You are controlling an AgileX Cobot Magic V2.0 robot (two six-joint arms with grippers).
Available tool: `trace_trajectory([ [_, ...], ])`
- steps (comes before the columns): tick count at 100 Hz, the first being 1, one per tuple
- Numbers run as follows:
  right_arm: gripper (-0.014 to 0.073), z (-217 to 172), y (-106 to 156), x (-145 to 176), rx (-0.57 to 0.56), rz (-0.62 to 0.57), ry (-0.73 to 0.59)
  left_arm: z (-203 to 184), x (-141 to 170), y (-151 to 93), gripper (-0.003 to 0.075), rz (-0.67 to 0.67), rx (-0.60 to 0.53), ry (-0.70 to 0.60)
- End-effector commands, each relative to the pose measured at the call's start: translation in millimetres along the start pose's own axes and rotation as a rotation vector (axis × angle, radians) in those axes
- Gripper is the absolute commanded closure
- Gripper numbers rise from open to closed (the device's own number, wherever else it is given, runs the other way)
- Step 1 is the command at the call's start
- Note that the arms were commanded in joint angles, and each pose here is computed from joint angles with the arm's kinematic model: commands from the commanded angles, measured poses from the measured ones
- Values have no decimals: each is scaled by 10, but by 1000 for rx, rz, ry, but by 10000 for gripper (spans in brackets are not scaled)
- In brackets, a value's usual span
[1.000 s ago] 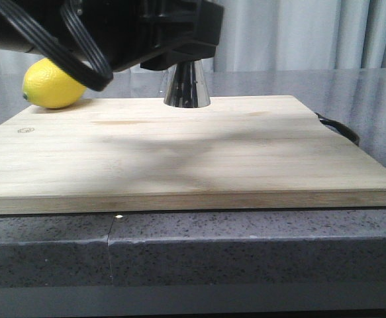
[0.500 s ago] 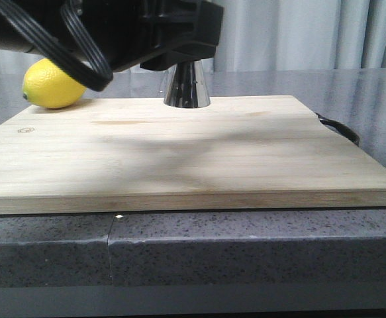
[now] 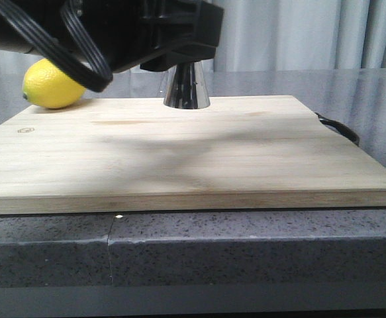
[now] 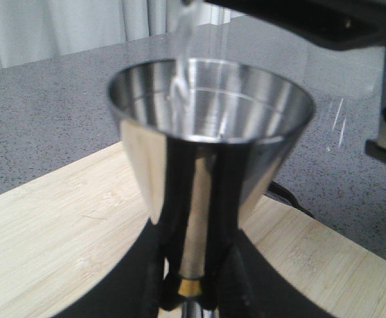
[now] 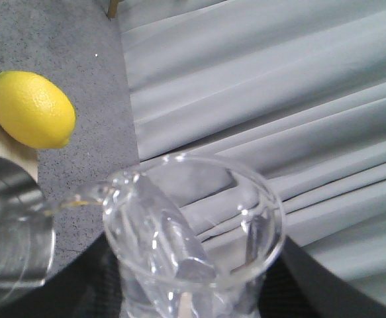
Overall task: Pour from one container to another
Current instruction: 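Tilt the beaker with the right gripper, pouring liquid into the jigger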
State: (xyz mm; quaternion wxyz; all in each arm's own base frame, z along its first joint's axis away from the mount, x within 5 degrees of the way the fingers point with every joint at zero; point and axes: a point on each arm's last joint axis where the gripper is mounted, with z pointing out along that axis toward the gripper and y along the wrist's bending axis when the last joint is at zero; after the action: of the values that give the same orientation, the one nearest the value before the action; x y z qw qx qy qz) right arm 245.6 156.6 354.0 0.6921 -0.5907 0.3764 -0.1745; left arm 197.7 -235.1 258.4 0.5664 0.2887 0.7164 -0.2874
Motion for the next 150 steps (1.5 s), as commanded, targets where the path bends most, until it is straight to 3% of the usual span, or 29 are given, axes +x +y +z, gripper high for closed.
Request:
trace_trajectory([
  [1,351,-71,-244,-125,108,-15,-74,-69,-265,-42,739,-2,17,-149],
  [150,351,-66,-200,-101,61,-133,-46,-69,-265,-42,739,-2,17,-149],
])
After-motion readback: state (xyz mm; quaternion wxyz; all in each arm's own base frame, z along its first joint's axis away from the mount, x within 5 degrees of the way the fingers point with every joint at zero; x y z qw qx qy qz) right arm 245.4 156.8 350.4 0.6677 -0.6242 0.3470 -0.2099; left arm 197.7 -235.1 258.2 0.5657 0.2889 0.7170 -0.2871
